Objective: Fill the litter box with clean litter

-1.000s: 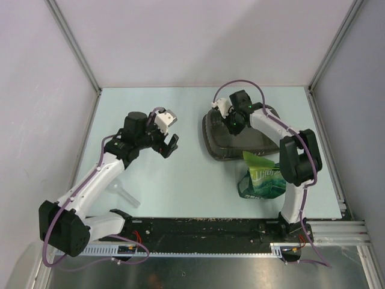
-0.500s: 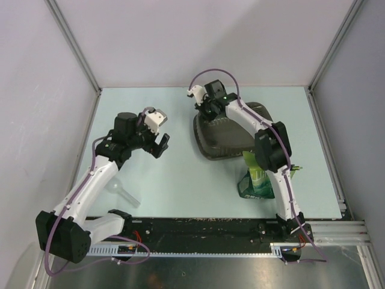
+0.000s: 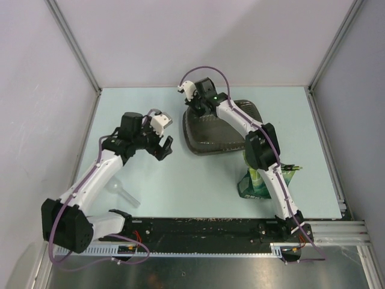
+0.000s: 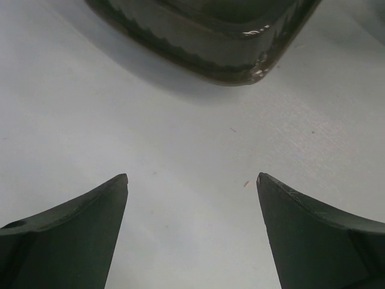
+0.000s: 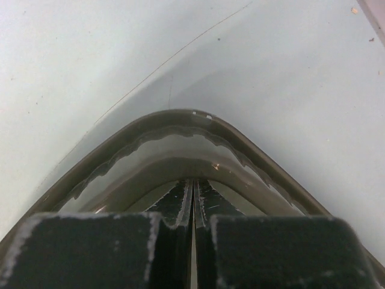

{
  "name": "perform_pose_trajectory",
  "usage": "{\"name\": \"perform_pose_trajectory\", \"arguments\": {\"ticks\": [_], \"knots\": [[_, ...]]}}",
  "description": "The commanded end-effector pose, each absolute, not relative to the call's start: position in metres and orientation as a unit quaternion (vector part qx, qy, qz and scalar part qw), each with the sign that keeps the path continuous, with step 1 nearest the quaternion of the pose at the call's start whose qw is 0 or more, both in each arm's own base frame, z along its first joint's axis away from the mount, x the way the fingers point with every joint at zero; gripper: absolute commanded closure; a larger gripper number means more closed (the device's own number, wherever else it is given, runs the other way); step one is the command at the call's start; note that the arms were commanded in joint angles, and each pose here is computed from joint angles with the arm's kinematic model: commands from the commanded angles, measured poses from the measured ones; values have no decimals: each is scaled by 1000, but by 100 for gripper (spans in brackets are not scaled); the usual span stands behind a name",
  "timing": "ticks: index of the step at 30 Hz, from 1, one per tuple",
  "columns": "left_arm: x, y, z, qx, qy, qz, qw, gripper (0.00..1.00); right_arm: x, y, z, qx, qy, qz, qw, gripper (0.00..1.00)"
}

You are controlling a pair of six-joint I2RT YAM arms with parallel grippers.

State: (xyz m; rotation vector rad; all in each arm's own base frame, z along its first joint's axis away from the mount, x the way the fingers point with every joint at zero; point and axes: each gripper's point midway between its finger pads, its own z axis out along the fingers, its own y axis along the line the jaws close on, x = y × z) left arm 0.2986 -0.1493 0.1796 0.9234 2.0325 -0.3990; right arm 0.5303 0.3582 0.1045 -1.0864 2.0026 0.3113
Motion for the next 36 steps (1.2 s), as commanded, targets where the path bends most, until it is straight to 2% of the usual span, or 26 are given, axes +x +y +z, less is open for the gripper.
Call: {"name": "perform_pose_trajectory", "arguments": {"ticks": [1, 2, 3, 4, 6, 7, 9, 11, 13, 14, 15, 18, 22, 24, 25, 33, 36], "knots": [[294, -184, 179, 400, 793, -217, 405, 10, 530, 339, 162, -424, 785, 123, 434, 97], [292, -193, 177, 410, 789, -221, 400, 10, 527, 326, 187, -417, 782, 129, 445, 92], [293, -197, 169, 413, 791, -223, 392, 10, 522, 317, 195, -410, 786, 133, 443, 63], [297, -202, 168, 416, 788, -224, 396, 11, 515, 306, 192, -402, 797, 138, 429, 51], [298, -212, 163, 420, 785, -230, 393, 11, 506, 282, 229, -371, 800, 150, 447, 33], [301, -220, 157, 425, 784, -232, 389, 12, 498, 272, 222, -366, 810, 150, 433, 29], [310, -228, 154, 420, 783, -232, 397, 14, 487, 246, 258, -349, 805, 139, 460, 21], [316, -237, 146, 419, 785, -230, 395, 15, 468, 230, 254, -350, 812, 144, 445, 20], [323, -247, 141, 421, 782, -224, 402, 15, 447, 200, 283, -335, 807, 147, 463, 20], [326, -250, 139, 421, 782, -221, 403, 15, 428, 198, 271, -343, 809, 184, 441, 21], [329, -254, 138, 422, 779, -220, 408, 15, 417, 170, 296, -323, 802, 189, 465, 21], [341, -261, 132, 409, 786, -216, 409, 16, 379, 146, 293, -337, 805, 213, 438, 22], [357, -265, 129, 402, 790, -207, 415, 16, 295, 125, 274, -405, 814, 221, 353, 24], [365, -263, 119, 404, 795, -190, 411, 17, 272, 119, 256, -411, 822, 218, 327, 24], [371, -262, 119, 405, 794, -182, 415, 17, 259, 115, 260, -423, 816, 208, 335, 24], [435, -246, 137, 403, 781, -131, 459, 17, 215, 106, 257, -495, 784, 198, 318, 22], [442, -241, 143, 408, 774, -125, 467, 16, 210, 103, 248, -528, 771, 196, 297, 24]]}}
